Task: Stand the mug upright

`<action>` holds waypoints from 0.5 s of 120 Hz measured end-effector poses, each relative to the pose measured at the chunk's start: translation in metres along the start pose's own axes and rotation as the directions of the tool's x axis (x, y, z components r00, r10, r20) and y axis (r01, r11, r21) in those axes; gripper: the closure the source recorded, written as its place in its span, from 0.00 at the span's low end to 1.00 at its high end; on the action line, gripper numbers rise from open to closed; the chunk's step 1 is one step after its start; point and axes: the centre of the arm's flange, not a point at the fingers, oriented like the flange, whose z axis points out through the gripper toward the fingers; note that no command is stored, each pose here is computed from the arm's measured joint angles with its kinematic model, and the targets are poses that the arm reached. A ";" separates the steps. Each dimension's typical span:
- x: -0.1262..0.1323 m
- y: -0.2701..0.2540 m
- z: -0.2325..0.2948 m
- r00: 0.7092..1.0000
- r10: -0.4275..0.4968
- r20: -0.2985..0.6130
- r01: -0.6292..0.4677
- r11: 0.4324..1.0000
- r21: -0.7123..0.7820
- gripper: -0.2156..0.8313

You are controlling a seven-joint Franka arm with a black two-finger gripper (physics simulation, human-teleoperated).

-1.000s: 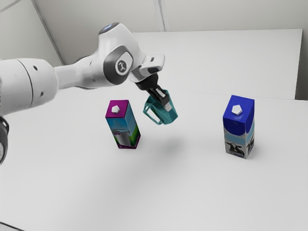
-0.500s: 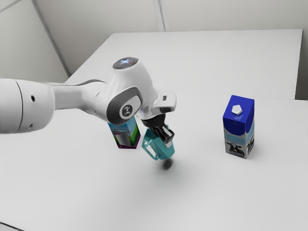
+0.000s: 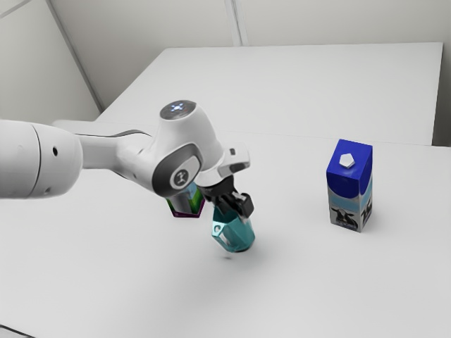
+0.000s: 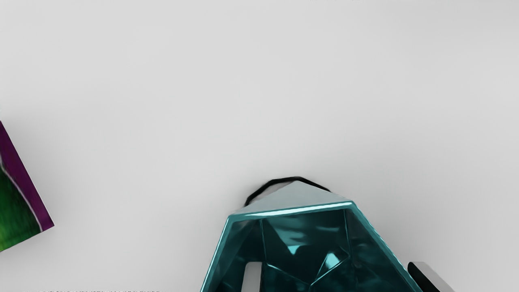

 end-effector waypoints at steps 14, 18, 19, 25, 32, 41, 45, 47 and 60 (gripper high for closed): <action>0.004 -0.005 -0.005 0.999 -0.037 -0.016 0.037 0.999 0.000 0.36; 0.005 -0.005 -0.009 0.999 -0.043 -0.025 0.043 0.999 0.000 0.34; 0.005 -0.005 -0.009 0.999 -0.045 -0.027 0.045 0.999 -0.001 0.33; 0.009 -0.003 -0.020 0.997 -0.050 -0.050 0.050 0.999 -0.002 0.31; 0.011 -0.002 -0.035 0.995 -0.053 -0.080 0.053 0.999 0.000 0.29; 0.012 0.001 -0.051 0.993 -0.053 -0.110 0.053 0.999 0.002 0.27; 0.011 0.002 -0.058 0.991 -0.052 -0.121 0.053 0.999 0.002 0.26; 0.011 0.003 -0.063 0.991 -0.051 -0.127 0.052 0.999 0.003 0.26; 0.037 0.003 -0.142 0.986 -0.051 -0.161 0.052 0.999 0.000 0.24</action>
